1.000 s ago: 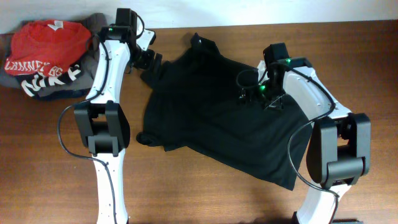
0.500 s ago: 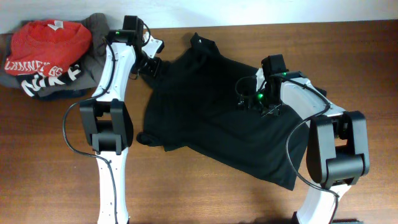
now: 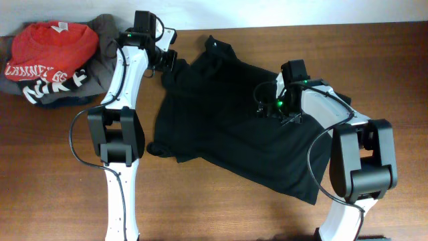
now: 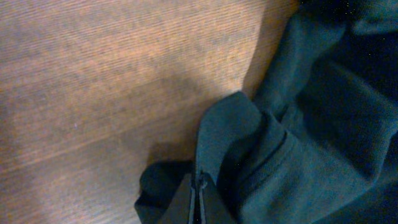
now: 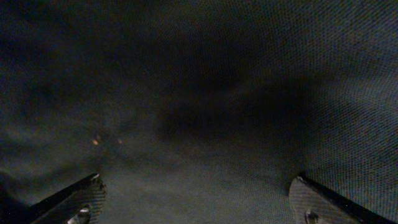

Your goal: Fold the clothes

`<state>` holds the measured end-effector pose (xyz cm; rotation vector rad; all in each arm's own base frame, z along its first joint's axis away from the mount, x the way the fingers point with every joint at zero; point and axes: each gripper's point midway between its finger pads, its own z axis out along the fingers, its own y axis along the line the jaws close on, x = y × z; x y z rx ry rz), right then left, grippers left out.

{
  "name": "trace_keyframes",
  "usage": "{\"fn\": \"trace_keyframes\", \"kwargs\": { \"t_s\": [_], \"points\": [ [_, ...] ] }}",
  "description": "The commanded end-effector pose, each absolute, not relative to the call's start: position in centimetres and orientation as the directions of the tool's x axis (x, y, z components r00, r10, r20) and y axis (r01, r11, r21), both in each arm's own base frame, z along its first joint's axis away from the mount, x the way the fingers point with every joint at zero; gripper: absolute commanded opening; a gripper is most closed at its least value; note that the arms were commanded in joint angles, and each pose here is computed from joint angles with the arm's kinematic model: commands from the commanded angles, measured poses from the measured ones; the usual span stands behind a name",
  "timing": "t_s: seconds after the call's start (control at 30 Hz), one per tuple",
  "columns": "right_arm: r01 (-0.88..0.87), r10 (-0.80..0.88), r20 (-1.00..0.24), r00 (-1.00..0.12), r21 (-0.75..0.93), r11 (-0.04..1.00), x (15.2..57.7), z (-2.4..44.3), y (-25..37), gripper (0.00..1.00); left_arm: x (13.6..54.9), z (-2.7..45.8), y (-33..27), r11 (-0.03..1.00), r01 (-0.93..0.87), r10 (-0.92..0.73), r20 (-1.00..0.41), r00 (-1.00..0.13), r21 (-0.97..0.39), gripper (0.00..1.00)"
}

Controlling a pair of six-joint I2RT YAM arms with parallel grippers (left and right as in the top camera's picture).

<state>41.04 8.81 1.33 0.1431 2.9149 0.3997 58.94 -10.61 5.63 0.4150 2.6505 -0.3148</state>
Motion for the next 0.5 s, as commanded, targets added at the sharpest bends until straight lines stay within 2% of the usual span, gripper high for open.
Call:
{"fn": "trace_keyframes", "kwargs": {
  "t_s": [0.0,0.1,0.13,0.17,0.3,0.33,0.37,0.47],
  "points": [
    [0.077,0.123,-0.165,-0.979,0.261,0.962,40.4,0.7,8.8,0.99,60.3,5.9,-11.5,0.928,0.319,0.188,-0.497,-0.847,-0.194,0.01],
    [0.077,0.124,-0.170,-0.978,0.256,0.963,40.6,0.7,8.7,0.99,61.8,6.7,-11.6,0.931,0.316,0.167,-0.554,-0.815,-0.184,0.04],
    [0.077,0.124,-0.171,-0.978,0.256,0.964,40.6,0.7,8.7,0.99,62.4,7.1,-11.6,0.932,0.319,0.166,-0.579,-0.798,-0.172,0.18],
    [0.077,0.124,-0.171,-0.978,0.256,0.964,40.6,0.7,8.7,0.99,62.8,7.3,-11.6,0.932,0.322,0.165,-0.595,-0.787,-0.168,0.22],
    [0.077,0.124,-0.171,-0.978,0.256,0.964,40.6,0.7,8.7,0.99,64.8,8.4,-11.8,0.930,0.337,0.158,-0.671,-0.725,-0.146,0.23],
    [0.078,0.124,-0.170,-0.978,0.256,0.964,40.6,0.7,8.7,0.99,65.1,8.5,-11.8,0.930,0.339,0.157,-0.680,-0.716,-0.143,0.25],
    [0.078,0.124,-0.170,-0.978,0.256,0.964,40.5,0.7,8.7,0.99,65.1,8.5,-11.8,0.930,0.339,0.156,-0.683,-0.713,-0.142,0.38],
    [0.078,0.124,-0.168,-0.978,0.254,0.964,40.5,0.7,8.7,0.98,64.3,8.3,-11.6,0.931,0.331,0.157,-0.653,-0.741,-0.151,0.51]
  ]
}}
